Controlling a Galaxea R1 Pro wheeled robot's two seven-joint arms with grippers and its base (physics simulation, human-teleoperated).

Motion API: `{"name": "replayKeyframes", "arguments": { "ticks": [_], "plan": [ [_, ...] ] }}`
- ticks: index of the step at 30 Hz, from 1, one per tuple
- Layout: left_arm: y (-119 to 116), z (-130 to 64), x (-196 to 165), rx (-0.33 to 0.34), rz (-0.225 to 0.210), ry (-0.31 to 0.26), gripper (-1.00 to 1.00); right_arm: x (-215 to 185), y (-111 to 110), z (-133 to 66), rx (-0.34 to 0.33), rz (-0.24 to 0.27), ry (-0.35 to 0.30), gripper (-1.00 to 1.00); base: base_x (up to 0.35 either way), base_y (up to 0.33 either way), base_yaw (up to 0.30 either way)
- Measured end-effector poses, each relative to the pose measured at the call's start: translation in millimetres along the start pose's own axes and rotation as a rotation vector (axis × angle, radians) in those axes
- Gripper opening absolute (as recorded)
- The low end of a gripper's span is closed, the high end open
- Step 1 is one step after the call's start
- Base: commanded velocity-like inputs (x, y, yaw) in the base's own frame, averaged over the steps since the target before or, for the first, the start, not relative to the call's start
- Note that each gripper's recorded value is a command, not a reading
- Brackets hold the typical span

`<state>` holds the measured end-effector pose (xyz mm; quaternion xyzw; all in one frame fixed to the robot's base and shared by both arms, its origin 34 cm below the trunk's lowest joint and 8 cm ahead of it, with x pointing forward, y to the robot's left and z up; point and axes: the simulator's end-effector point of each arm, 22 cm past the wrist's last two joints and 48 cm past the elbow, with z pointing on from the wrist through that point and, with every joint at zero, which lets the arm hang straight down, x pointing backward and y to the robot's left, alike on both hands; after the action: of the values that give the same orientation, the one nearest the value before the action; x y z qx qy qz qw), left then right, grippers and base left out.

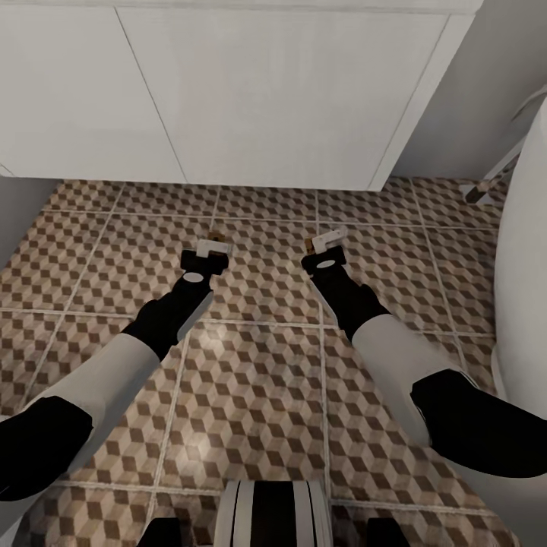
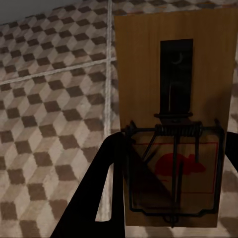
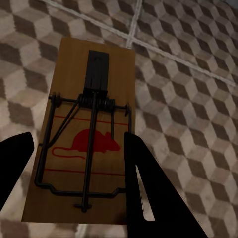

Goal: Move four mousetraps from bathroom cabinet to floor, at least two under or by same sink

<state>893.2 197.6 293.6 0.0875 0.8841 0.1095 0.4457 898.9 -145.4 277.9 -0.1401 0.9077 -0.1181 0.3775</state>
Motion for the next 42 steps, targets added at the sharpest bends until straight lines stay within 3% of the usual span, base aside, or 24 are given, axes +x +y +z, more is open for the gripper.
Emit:
{"name": "replayKeyframes", "arguments": {
  "ticks": [18, 42],
  "plan": [
    [-23.5, 16.9, 48.1, 0.032, -0.004, 0.054, -1.0, 58.5, 24.3, 29.2, -0.031, -0.011, 0.082, -1.0, 0.0, 0.0, 0.0],
    [-52.3, 32.2, 137.3, 0.068, 0.014, 0.174, -1.0, 131.9, 55.3, 60.2, -0.066, -0.021, 0.173, -1.0, 0.0, 0.0, 0.0]
  ]
}}
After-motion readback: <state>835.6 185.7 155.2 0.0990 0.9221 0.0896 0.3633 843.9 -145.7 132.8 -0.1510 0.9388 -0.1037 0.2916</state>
